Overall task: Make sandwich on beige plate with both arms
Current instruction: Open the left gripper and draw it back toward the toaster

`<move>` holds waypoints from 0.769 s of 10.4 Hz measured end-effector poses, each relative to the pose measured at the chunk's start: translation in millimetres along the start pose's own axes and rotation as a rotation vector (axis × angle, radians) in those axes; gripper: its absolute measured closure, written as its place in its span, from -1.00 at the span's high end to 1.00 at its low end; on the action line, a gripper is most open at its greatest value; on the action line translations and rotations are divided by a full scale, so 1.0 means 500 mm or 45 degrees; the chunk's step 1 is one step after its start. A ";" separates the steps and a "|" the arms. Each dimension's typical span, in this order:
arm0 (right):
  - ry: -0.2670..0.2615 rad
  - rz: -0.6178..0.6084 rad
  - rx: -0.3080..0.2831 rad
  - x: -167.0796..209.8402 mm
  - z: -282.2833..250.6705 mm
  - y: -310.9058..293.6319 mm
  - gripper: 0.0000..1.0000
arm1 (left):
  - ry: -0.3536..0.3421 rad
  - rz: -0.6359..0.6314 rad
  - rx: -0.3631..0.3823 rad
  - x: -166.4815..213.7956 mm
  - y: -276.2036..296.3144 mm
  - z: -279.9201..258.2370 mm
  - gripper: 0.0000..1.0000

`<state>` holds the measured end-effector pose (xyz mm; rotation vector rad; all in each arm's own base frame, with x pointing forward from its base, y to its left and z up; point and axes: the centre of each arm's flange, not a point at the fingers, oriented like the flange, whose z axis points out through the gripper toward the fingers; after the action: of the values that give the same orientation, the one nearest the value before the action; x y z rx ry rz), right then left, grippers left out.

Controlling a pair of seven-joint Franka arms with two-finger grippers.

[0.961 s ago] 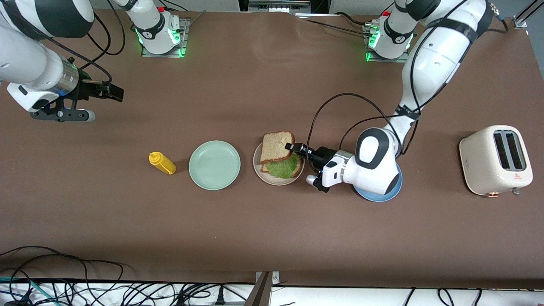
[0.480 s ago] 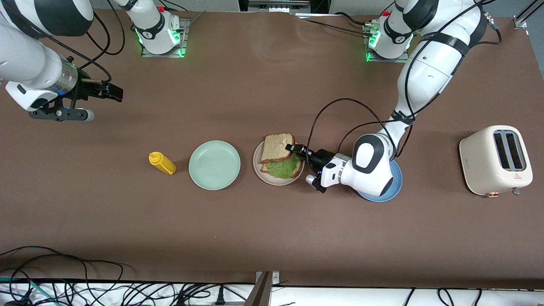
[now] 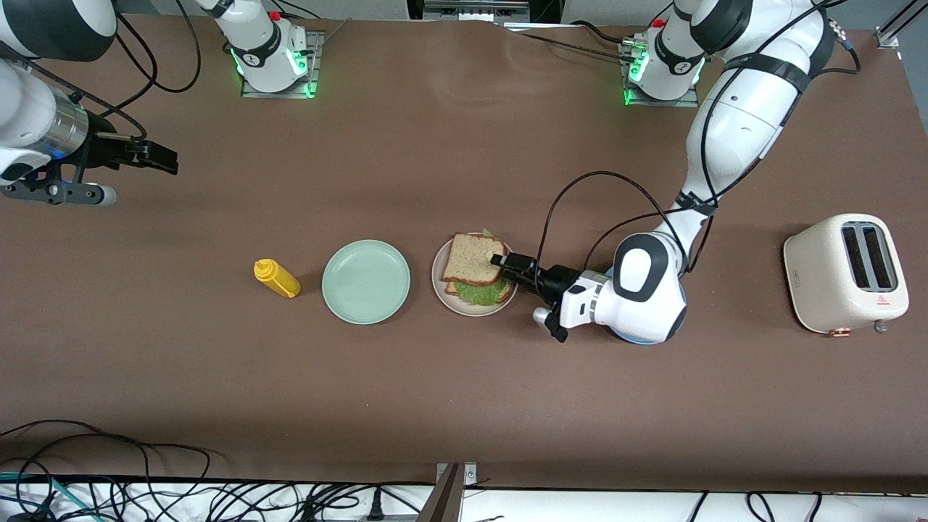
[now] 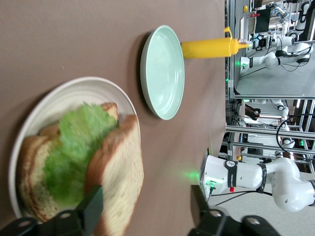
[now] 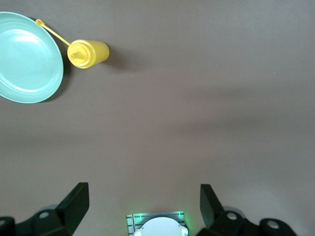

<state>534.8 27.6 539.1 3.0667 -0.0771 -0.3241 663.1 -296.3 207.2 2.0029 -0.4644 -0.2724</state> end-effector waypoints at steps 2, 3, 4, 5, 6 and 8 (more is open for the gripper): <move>0.002 -0.015 -0.003 -0.001 0.000 -0.014 1.00 | -0.003 0.082 0.119 0.015 0.027 -0.053 1.00; 0.002 -0.016 -0.003 -0.001 0.001 -0.014 1.00 | 0.000 0.117 0.173 0.018 0.046 -0.084 1.00; 0.002 -0.016 -0.004 -0.001 0.001 -0.014 1.00 | -0.008 0.154 0.246 0.018 0.063 -0.117 1.00; 0.001 -0.016 -0.004 -0.001 0.001 -0.014 1.00 | -0.034 0.190 0.341 0.014 0.079 -0.151 1.00; 0.000 -0.016 -0.004 -0.001 0.002 -0.014 1.00 | -0.067 0.202 0.444 0.008 0.101 -0.183 1.00; -0.002 -0.016 -0.004 -0.001 0.003 -0.014 1.00 | -0.123 0.197 0.656 -0.002 0.167 -0.231 1.00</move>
<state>534.2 34.6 537.1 3.0651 -0.0576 -0.3269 689.2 -237.1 334.4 2.4418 -0.8115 -0.1626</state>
